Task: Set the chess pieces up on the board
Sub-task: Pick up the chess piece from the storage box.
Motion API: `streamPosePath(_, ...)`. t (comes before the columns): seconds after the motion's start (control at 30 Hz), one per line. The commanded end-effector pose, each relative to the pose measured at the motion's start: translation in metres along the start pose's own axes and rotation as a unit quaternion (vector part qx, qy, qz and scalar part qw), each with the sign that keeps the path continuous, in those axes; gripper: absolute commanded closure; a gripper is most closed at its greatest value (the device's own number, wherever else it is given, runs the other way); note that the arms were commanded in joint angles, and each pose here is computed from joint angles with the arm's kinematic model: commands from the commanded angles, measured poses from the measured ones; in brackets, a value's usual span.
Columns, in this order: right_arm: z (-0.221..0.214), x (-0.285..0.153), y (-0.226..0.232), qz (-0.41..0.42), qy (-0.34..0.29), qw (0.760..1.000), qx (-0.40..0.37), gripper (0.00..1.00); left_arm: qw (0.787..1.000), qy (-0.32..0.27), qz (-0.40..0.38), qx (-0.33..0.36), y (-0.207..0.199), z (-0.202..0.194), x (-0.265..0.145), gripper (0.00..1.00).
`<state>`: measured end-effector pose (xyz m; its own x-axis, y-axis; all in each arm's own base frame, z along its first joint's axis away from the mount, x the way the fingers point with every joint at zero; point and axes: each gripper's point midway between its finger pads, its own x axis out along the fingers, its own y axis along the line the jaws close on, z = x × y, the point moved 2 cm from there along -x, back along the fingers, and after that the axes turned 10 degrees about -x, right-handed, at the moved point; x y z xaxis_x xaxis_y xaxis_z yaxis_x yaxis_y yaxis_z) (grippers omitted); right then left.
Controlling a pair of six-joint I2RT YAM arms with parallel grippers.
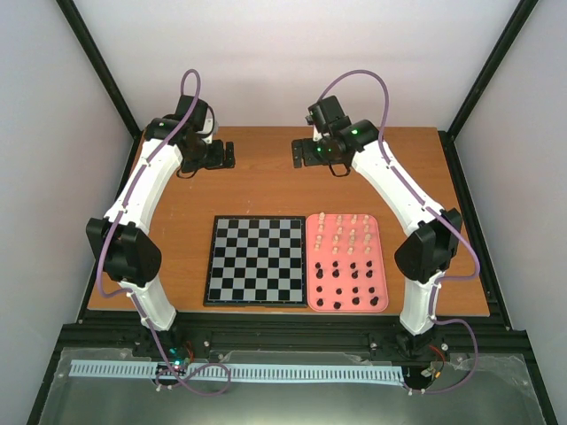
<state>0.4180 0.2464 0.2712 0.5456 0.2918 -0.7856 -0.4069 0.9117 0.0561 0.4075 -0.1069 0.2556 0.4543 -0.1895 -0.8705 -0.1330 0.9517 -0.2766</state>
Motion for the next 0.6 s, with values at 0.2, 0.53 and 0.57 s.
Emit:
streamPosePath(0.2,-0.025,0.008,-0.057,-0.055,0.059,0.996,0.04,0.06,1.0,-0.006,-0.007,0.001,-0.005,0.001,-0.005,0.0)
streamPosePath(0.53,-0.104,0.044,-0.041,0.0,0.17,0.985,0.029,0.31,1.0,0.006,0.003,0.002,0.004,-0.013,0.001,0.0)
streamPosePath(0.57,-0.108,0.045,-0.038,0.003,0.176,0.984,0.024,0.31,1.0,0.007,0.004,0.003,0.004,-0.015,0.002,0.0)
